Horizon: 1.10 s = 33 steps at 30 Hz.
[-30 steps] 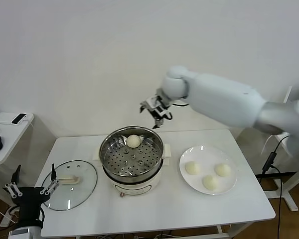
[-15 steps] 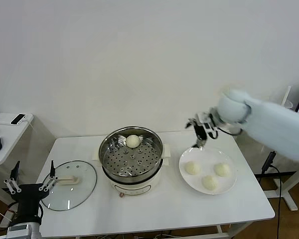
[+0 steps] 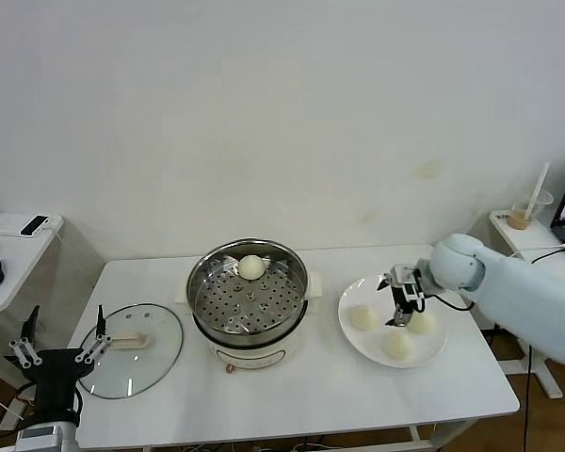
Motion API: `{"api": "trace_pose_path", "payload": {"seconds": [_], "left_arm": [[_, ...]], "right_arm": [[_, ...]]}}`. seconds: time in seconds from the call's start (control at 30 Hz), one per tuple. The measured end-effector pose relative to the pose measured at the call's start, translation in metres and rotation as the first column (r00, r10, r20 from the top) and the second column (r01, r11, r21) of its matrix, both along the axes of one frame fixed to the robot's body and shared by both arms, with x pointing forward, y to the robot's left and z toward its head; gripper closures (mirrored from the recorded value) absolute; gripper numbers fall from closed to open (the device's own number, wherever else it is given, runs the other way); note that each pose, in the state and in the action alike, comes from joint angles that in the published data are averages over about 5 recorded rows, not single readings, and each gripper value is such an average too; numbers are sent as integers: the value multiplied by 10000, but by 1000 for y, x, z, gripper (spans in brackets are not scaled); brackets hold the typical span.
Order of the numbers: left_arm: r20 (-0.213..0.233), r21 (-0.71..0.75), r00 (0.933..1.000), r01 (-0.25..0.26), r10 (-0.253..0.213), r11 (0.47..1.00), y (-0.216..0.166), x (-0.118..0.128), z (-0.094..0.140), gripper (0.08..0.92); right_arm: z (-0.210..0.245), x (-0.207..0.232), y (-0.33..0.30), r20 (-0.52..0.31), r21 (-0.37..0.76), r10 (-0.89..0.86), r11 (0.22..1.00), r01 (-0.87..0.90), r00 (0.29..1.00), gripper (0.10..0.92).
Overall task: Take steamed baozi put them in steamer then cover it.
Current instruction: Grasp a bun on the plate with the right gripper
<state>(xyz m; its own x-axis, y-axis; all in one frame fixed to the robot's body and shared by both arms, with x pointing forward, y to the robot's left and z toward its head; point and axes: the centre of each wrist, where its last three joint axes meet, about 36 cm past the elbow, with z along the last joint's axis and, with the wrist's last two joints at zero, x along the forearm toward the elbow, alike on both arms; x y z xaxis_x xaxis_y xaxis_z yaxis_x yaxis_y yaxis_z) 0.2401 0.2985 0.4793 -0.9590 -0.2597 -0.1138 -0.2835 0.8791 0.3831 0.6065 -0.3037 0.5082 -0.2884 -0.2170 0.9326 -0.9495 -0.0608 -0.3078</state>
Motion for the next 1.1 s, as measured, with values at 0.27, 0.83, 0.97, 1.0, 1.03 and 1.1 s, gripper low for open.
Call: {"api": "trace_pose_path", "payload": {"seconds": [0.27,0.83,0.97,1.0,1.03,1.1], "left_arm": [[4,3,10000,-58,58,10000,1,1,0,177],[107,-223,9999,-25,27,9997,-4,5,5,177],[132,-206,9999,-9,11,9998,-5,6,6,177],[135,-199,9999,-5,7,9998,-5,6,6,177],[136,-188,9999,-3,6,9998,-5,6,6,177],[134,-164,9999,-9,11,9999,-5,6,6,177]], "right_arm": [[-22,21,19,-177,-106,-17,9999,15,9998,200],[-59,43,36,-686,-447,-266,9987,236,9973,200],[-62,48,39,-664,-428,-359,9985,331,9971,206],[-63,49,40,-665,-434,-377,9985,348,9971,215],[-63,50,40,-669,-441,-393,9984,363,9970,222],[-65,51,42,-695,-456,-415,9982,384,9967,256]]}}
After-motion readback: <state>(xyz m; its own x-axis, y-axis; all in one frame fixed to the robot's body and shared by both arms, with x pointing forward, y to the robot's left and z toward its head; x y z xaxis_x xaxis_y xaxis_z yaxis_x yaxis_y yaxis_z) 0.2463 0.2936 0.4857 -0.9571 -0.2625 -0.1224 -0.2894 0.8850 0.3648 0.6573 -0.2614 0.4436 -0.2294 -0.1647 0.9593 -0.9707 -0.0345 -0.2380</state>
